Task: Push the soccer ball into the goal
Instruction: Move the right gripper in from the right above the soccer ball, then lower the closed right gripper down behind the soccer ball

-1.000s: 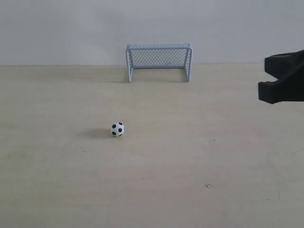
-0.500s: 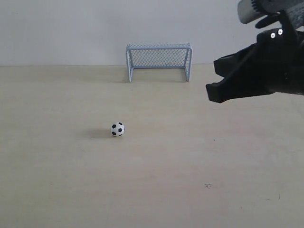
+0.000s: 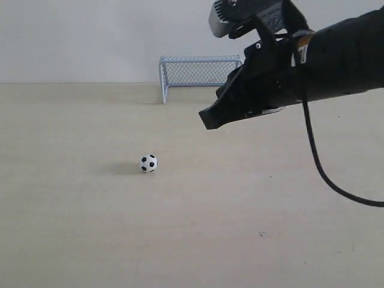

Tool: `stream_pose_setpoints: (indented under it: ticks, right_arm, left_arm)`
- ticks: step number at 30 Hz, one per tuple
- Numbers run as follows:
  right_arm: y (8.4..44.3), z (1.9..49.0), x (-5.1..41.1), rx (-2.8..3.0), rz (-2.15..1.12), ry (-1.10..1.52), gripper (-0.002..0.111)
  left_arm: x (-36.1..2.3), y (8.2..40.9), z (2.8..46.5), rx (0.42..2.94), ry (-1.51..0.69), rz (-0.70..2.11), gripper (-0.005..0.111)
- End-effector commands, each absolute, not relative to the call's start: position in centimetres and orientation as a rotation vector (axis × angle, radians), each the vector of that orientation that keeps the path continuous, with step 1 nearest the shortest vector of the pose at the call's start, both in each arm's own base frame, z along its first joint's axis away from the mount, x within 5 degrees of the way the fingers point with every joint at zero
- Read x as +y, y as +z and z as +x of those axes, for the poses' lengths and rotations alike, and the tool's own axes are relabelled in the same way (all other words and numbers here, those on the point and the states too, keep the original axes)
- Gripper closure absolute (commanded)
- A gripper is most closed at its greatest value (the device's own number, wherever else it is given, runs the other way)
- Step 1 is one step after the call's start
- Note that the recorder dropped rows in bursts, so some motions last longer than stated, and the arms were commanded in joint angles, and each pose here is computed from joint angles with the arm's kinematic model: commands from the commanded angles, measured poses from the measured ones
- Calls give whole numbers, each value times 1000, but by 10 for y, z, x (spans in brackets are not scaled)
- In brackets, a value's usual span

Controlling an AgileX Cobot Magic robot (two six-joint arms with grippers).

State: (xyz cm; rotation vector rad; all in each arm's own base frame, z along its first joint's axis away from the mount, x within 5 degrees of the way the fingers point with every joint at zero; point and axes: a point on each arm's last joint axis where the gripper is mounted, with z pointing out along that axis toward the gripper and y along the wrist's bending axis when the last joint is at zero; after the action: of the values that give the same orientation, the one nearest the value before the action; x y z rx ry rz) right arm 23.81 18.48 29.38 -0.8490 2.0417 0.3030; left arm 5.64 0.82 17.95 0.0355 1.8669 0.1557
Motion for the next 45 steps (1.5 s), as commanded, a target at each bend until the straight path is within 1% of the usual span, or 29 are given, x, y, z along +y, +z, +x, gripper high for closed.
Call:
stream_pose_setpoints:
  ticks: [1, 7, 10, 13, 23, 32, 45]
  right_arm:
    - [287, 252, 197, 2126, -928, 264, 108]
    - [284, 269, 214, 2224, -986, 281, 108]
    - [283, 278, 229, 2248, -1012, 362, 108]
    - [283, 281, 239, 2258, -1048, 407, 108]
    - [276, 289, 280, 2288, -1193, 439, 108]
    - [263, 301, 297, 2386, -1277, 464, 108]
    - [265, 311, 327, 2390, -1349, 508, 108]
  left_arm:
    - [8, 181, 57, 1865, 143, 35, 100]
    - [8, 181, 57, 1865, 143, 35, 100]
    - [8, 181, 57, 1865, 143, 35, 100]
    - [8, 181, 57, 1865, 143, 35, 100]
    - [8, 181, 57, 1865, 143, 35, 100]
    - [8, 181, 57, 1865, 143, 35, 100]
    - [8, 181, 57, 1865, 143, 35, 100]
